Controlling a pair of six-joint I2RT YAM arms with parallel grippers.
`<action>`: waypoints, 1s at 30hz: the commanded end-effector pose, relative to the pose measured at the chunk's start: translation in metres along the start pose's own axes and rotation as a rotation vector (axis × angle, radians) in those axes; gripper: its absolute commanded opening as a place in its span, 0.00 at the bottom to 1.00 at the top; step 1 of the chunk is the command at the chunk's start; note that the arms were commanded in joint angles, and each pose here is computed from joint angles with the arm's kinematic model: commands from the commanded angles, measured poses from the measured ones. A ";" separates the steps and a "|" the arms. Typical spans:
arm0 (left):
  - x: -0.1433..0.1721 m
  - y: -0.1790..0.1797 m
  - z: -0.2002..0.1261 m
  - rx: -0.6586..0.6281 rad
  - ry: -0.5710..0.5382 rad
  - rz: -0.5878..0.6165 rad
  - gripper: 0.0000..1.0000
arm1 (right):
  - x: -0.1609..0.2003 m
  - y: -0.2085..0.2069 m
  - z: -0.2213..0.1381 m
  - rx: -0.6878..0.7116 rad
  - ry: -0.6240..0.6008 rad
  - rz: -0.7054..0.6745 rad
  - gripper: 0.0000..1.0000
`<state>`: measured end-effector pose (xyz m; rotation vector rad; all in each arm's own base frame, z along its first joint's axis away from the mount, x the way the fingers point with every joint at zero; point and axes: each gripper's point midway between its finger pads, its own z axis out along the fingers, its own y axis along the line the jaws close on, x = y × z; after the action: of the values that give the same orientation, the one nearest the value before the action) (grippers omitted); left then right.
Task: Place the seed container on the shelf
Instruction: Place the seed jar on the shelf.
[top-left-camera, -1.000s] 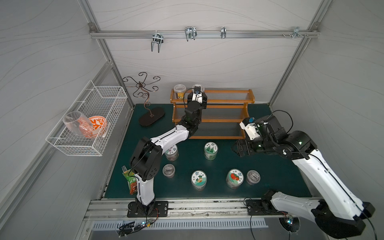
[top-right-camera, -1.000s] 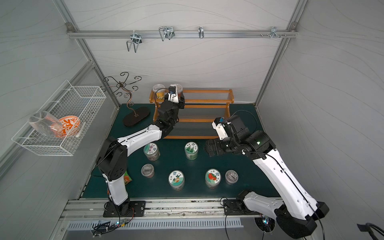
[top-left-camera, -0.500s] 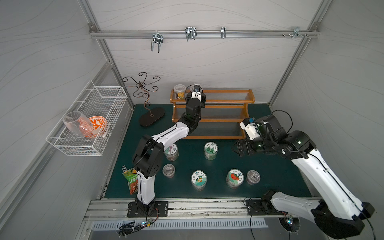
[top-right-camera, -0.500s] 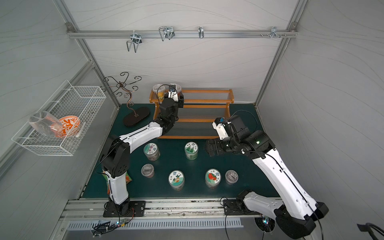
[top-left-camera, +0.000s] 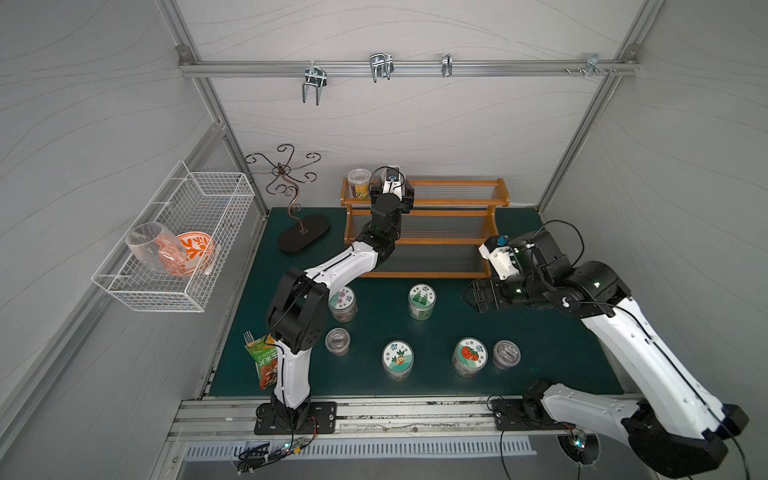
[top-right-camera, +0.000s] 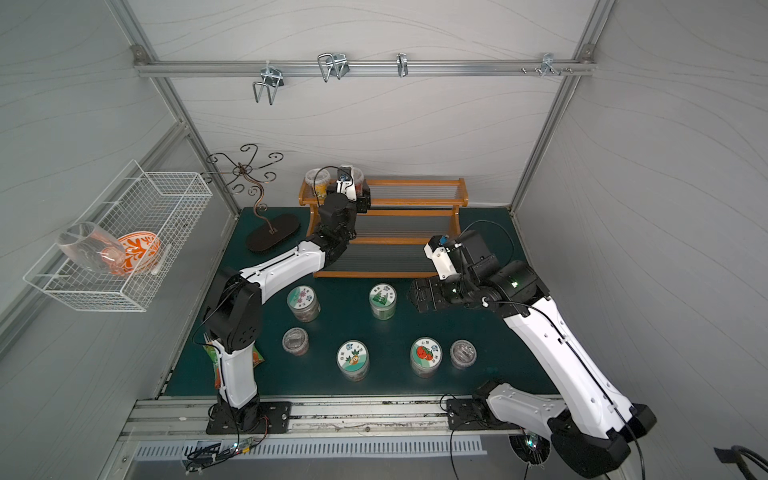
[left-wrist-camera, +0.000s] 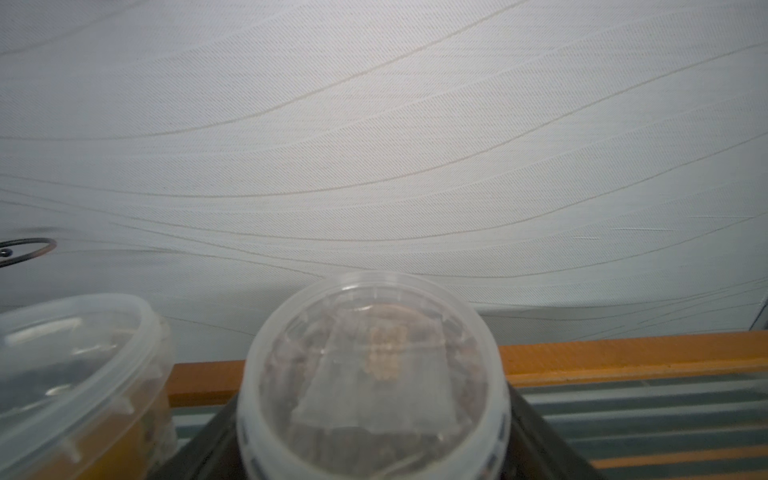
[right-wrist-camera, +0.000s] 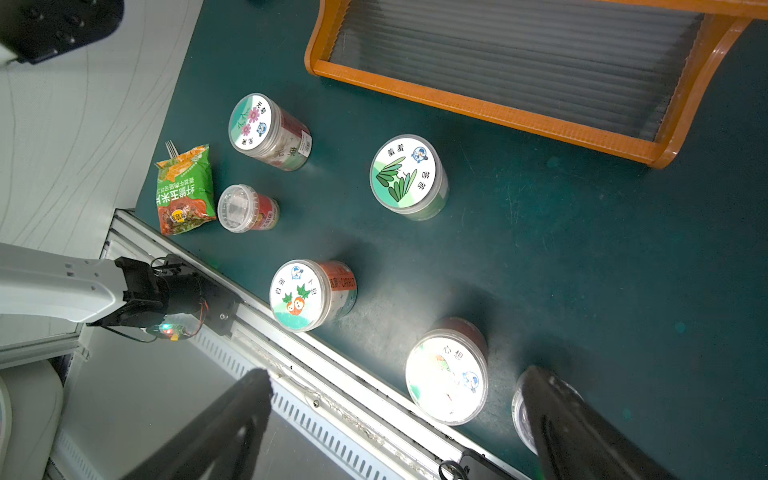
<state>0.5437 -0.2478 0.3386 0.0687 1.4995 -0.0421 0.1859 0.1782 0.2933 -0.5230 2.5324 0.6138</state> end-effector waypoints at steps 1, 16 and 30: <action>-0.025 0.001 0.000 0.013 -0.060 -0.038 0.84 | 0.000 0.001 -0.003 -0.013 -0.015 0.004 0.99; -0.048 0.006 -0.059 0.099 -0.072 -0.026 0.92 | 0.001 0.001 0.002 -0.024 -0.008 0.011 0.99; -0.047 0.057 -0.148 0.079 0.190 -0.125 1.00 | 0.008 0.000 0.015 -0.044 -0.001 0.011 0.99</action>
<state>0.4140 -0.1991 0.3800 0.1118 1.5954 -0.2031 0.1846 0.1803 0.2731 -0.5271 2.5617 0.6310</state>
